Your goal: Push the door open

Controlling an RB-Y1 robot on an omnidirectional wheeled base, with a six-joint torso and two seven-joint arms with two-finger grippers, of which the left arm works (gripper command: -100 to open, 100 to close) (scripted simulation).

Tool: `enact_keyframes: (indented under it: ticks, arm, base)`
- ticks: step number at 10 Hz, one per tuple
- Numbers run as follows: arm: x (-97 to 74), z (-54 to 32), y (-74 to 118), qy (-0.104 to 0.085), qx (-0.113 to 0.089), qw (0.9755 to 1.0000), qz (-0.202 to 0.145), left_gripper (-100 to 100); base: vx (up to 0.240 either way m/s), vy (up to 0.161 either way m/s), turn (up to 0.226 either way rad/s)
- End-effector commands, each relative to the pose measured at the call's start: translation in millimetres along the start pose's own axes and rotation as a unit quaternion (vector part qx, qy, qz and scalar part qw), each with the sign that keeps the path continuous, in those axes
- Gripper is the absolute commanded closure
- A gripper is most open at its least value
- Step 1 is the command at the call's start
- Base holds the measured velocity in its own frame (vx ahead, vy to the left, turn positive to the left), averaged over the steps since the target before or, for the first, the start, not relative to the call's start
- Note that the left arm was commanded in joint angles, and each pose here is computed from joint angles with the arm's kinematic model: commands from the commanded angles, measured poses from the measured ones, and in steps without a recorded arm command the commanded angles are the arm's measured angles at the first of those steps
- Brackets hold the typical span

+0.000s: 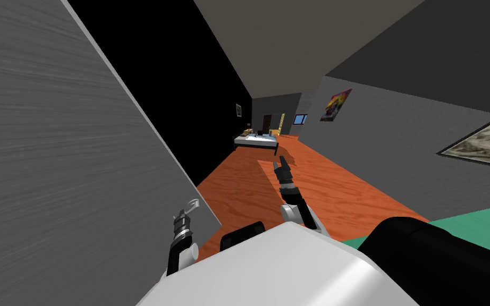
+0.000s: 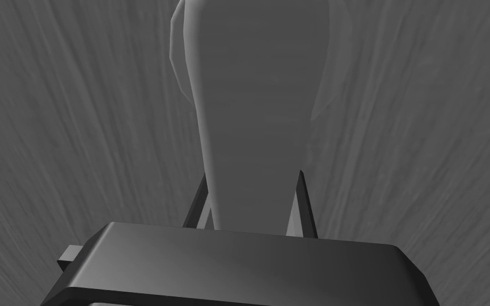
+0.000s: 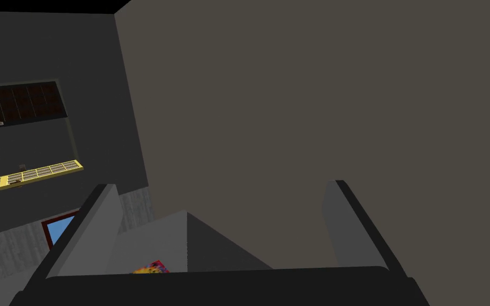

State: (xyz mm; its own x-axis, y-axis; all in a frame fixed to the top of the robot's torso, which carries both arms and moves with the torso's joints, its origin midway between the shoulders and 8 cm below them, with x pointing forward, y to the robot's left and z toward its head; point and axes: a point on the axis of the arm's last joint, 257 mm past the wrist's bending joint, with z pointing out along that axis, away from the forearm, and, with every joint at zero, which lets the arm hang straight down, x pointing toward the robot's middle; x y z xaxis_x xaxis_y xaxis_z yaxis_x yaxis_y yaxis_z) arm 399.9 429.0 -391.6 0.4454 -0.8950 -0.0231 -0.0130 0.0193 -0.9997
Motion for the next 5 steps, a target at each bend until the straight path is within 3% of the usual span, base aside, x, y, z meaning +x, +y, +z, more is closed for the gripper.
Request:
enact_keyframes:
  ticks: [1, 3, 5]
  arm:
    - [-0.6, 1.4, -2.5, -0.008, 0.004, 0.9999, -0.006, 100]
    - [-8.9, -2.4, 2.4, -0.015, -0.002, 0.9999, -0.004, 100]
    - [-30.9, -0.5, -1.3, -0.036, 0.002, 0.9993, 0.0, 100]
  base:
    - [0.199, -0.037, 0.058]
    - [0.126, -0.01, 0.05]
    - [0.202, -0.01, 0.05]
